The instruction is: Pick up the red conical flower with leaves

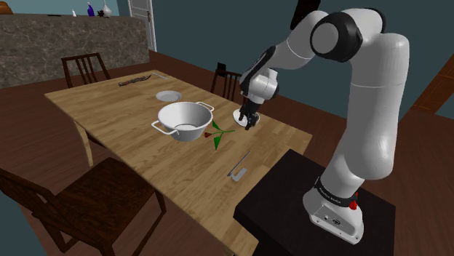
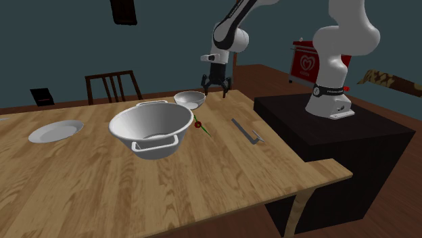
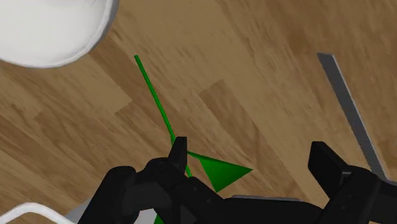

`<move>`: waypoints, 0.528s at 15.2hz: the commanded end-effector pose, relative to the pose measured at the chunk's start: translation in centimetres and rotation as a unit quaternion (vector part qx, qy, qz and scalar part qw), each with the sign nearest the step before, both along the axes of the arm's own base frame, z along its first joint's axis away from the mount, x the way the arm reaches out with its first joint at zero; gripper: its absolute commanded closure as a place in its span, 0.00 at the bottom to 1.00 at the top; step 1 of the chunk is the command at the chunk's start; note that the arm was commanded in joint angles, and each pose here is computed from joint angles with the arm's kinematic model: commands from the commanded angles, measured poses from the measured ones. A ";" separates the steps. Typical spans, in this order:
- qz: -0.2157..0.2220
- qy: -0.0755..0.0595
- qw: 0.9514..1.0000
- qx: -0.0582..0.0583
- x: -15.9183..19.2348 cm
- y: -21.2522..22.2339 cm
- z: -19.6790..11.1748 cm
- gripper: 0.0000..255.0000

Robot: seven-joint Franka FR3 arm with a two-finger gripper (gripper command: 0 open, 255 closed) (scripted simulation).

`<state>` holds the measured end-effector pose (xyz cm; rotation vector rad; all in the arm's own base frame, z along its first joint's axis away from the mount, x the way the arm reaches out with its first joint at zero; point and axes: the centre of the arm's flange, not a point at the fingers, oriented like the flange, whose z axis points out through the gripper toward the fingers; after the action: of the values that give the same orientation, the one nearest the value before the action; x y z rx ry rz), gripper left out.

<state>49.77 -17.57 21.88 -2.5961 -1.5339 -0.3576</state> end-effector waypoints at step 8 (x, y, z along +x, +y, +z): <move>0.140 -0.063 0.988 0.020 9.4 1.0 -6.2 0.00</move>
<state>58.11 -16.67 16.49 -2.3584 -1.8419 -0.5035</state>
